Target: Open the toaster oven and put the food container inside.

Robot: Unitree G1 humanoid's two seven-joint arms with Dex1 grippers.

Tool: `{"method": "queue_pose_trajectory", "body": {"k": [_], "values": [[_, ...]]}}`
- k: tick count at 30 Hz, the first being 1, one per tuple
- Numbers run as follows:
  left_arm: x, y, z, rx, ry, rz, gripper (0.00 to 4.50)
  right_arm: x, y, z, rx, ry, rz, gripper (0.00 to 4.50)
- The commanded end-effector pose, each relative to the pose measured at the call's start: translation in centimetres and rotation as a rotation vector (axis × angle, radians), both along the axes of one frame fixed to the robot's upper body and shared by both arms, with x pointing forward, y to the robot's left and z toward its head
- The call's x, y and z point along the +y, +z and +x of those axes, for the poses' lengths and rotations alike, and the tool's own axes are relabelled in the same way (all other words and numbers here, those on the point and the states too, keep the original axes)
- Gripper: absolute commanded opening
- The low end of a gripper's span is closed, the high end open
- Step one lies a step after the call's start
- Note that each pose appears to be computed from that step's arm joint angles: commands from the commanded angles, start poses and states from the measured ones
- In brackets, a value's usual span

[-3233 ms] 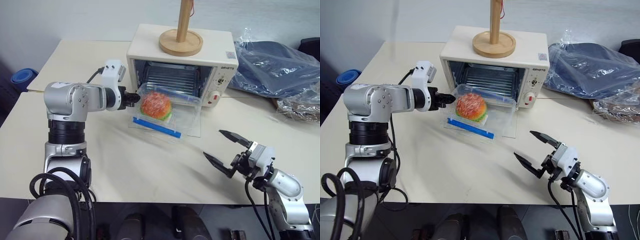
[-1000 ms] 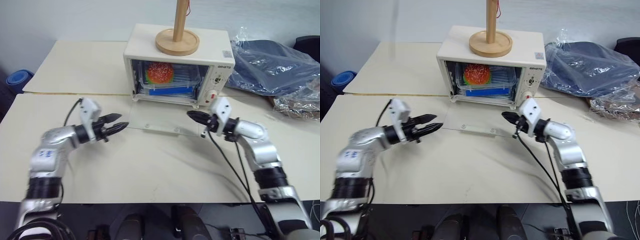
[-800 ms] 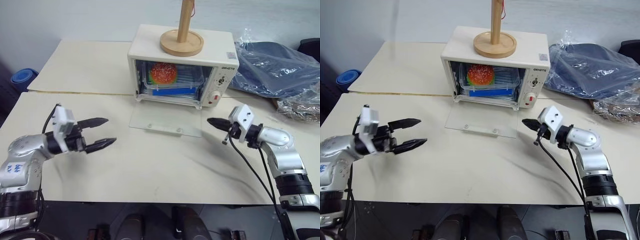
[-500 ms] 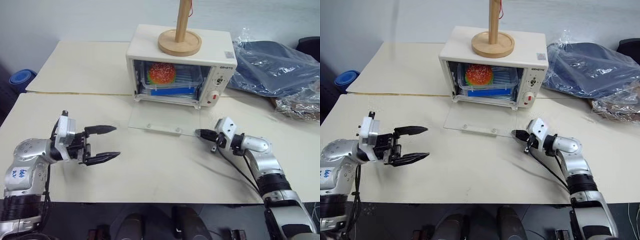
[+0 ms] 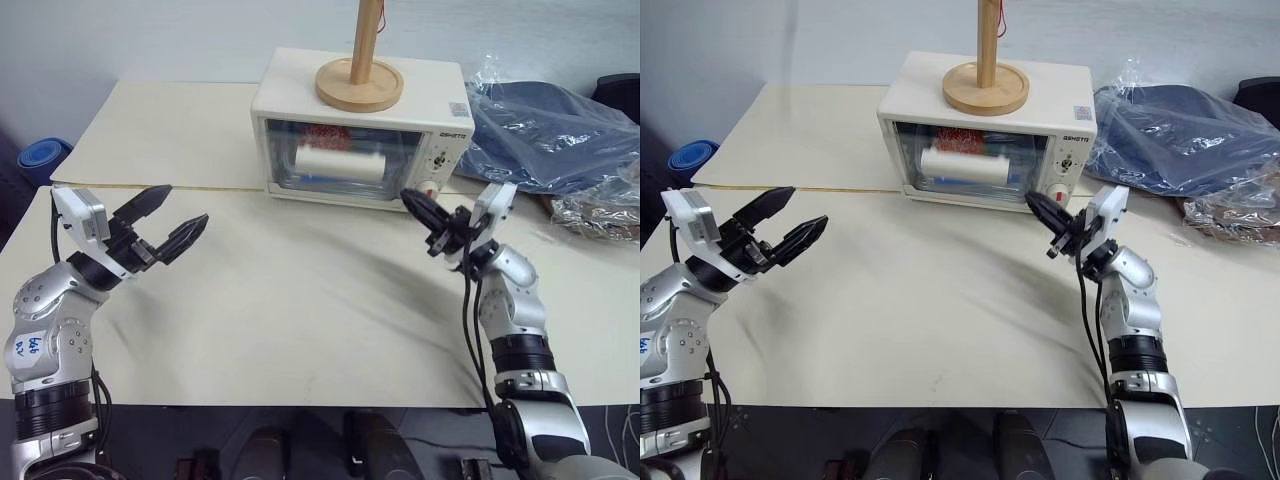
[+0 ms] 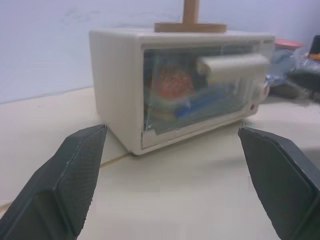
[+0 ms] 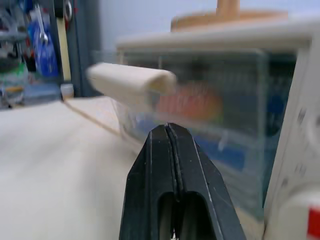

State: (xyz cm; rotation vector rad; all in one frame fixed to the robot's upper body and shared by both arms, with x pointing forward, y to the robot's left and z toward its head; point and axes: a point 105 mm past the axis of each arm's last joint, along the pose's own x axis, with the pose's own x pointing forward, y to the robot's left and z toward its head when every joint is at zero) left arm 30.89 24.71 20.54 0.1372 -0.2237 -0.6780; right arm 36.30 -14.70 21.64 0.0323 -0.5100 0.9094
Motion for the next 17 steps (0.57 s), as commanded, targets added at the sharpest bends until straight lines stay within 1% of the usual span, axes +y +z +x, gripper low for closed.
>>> {"method": "queue_pose_trajectory", "body": {"k": [1, 3, 6, 7, 9, 10, 13, 15, 17], "values": [[0.8, -1.7, -0.8, 0.031, 0.015, 0.151, 4.49, -0.3, 1.0, -1.6, -0.041, 0.068, -0.088, 0.17], [1.0, -3.0, -1.8, 0.055, -0.005, 0.220, 4.50, 0.0, -0.3, -3.3, -0.046, 0.147, -0.227, 0.54], [1.2, -3.8, -3.0, 0.082, -0.028, 0.259, 4.50, -0.8, -1.4, -4.6, -0.039, 0.166, -0.314, 1.52], [1.4, -4.1, -3.5, 0.098, -0.030, 0.275, 4.50, -1.4, -2.3, -5.3, -0.037, 0.176, -0.372, 1.78], [1.9, -4.6, -4.8, 0.094, -0.035, 0.309, 4.50, -2.5, -4.7, -6.9, -0.019, 0.207, -0.503, 2.54], [2.2, -5.0, -5.2, 0.103, -0.025, 0.330, 4.50, -2.9, -5.4, -7.5, -0.008, 0.216, -0.528, 2.76], [3.0, -6.0, -6.3, 0.130, -0.009, 0.348, 4.50, -3.7, -6.2, -8.1, 0.001, 0.192, -0.535, 3.82], [3.6, -6.9, -7.0, 0.151, 0.012, 0.345, 4.50, -4.0, -7.0, -8.6, 0.021, 0.190, -0.554, 4.44], [3.9, -7.5, -7.4, 0.169, 0.027, 0.349, 4.50, -4.1, -7.2, -8.7, 0.027, 0.175, -0.543, 4.48]]}}
